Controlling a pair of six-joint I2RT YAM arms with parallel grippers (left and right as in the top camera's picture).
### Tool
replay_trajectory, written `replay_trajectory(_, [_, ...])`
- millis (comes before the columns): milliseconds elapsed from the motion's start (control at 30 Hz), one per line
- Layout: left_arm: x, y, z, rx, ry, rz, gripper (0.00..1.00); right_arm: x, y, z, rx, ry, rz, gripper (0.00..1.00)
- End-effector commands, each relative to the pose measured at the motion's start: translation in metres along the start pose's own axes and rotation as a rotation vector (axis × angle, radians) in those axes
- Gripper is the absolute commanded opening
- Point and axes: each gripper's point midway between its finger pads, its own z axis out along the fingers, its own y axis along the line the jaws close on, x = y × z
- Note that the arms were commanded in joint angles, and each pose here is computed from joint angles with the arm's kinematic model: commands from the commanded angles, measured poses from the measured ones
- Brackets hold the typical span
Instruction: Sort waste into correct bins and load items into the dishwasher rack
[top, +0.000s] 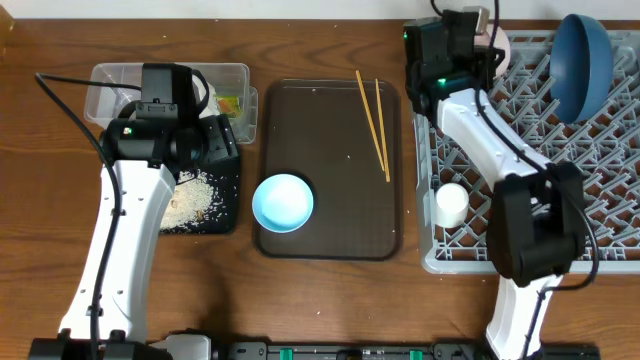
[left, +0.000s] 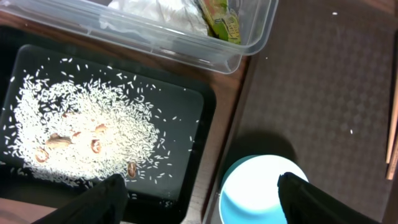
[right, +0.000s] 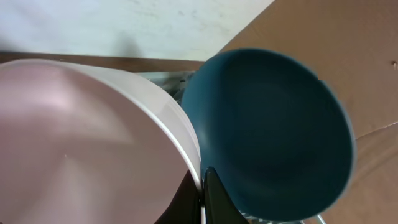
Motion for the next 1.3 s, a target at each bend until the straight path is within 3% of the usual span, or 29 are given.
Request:
replay_trajectory(0, [0.001,0.004,0.003,-0.017,0.007,-0.003,0.83,0.007,0.002,0.005,0.053,0.007,-0.039,0.01])
replay_trajectory(300, [0.001,0.004,0.003,-0.017,0.007,-0.003,0.85,0.01,0.028,-0.004,-0.043,-0.001,-0.064,0.02])
replay_trajectory(400, [0.001,0.004,0.003,-0.017,0.007,-0.003,0.86,0.015,0.039,-0.014,-0.092,0.001,-0.109,0.06])
replay_trajectory(600, [0.001,0.004,0.003,-0.017,0.007,-0.003,0.88,0.021,0.051,-0.031,-0.136,-0.001,-0.175,0.22])
replay_trajectory(633, [0.001,0.004,0.003,-0.017,0.007,-0.003,0.89,0.02,0.052,-0.032,-0.138,-0.003,-0.176,0.33])
replay_trajectory(767, [0.001,0.004,0.003,-0.017,0.007,-0.003,0.9,0.019,0.054,-0.037,-0.144,-0.011,-0.176,0.61])
replay_trajectory(867, [0.001,0.004,0.003,-0.017,0.007,-0.003,0.9,0.018,0.054,-0.04,-0.145,-0.016,-0.178,0.74])
replay_trajectory(1067, [0.001,0.004,0.003,-0.017,0.006,-0.003,0.91,0.0,0.041,-0.06,-0.174,-0.048,-0.148,0.85])
replay_trajectory(1267, [0.001,0.004,0.003,-0.017,0.006,-0.003,0.9,-0.018,0.032,-0.093,-0.337,-0.078,-0.123,0.86])
